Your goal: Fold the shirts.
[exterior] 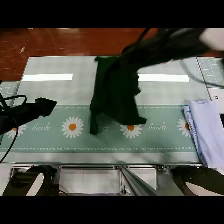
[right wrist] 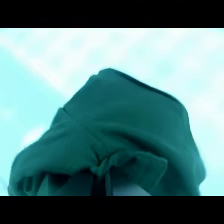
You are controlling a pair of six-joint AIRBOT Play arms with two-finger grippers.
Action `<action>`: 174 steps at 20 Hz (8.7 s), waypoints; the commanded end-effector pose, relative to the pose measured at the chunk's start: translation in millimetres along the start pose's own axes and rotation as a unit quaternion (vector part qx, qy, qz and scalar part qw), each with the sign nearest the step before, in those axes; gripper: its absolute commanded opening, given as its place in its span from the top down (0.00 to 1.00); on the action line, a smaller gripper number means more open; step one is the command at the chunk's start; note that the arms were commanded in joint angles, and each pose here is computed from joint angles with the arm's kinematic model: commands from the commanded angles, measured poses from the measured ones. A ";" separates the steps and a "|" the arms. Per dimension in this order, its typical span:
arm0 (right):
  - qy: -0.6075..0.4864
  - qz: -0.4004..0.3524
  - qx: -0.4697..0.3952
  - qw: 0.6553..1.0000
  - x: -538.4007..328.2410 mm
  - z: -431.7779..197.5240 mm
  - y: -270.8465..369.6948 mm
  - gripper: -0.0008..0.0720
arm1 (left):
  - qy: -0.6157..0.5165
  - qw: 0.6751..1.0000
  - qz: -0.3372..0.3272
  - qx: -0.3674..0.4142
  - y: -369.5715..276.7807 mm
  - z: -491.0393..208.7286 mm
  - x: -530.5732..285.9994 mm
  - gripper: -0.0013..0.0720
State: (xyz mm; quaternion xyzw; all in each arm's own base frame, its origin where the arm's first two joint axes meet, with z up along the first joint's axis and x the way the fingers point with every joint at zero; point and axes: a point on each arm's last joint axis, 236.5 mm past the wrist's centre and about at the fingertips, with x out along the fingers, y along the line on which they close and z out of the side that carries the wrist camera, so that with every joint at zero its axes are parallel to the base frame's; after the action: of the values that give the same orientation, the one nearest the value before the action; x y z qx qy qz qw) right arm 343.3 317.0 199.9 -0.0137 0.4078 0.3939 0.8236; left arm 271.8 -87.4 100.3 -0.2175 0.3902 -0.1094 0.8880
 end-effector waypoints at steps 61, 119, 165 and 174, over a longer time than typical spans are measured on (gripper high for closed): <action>-0.313 -0.195 0.016 0.930 -319.0 97.3 -49.3 0.96 | -0.138 0.962 -0.093 0.219 -143.3 251.3 -140.5 0.96; 0.174 -0.053 0.523 0.832 -8.3 -389.0 -118.9 0.43 | 0.342 0.922 -0.182 -0.010 29.6 -99.4 136.8 0.96; -0.143 -0.213 0.099 0.961 -270.5 -49.2 -67.5 0.95 | -0.095 0.950 -0.067 0.291 -140.3 176.0 -115.5 0.96; -0.010 -0.185 0.218 0.958 -57.5 -58.8 -251.3 0.95 | 0.101 0.986 -0.037 0.127 -22.0 165.3 172.6 0.96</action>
State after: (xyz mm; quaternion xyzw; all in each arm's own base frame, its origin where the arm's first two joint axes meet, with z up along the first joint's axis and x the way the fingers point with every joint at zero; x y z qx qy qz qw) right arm 398.0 83.9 189.2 0.0744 0.4329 0.1444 0.8867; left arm 475.2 -119.2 182.2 -0.0652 0.3897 -0.2326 0.8887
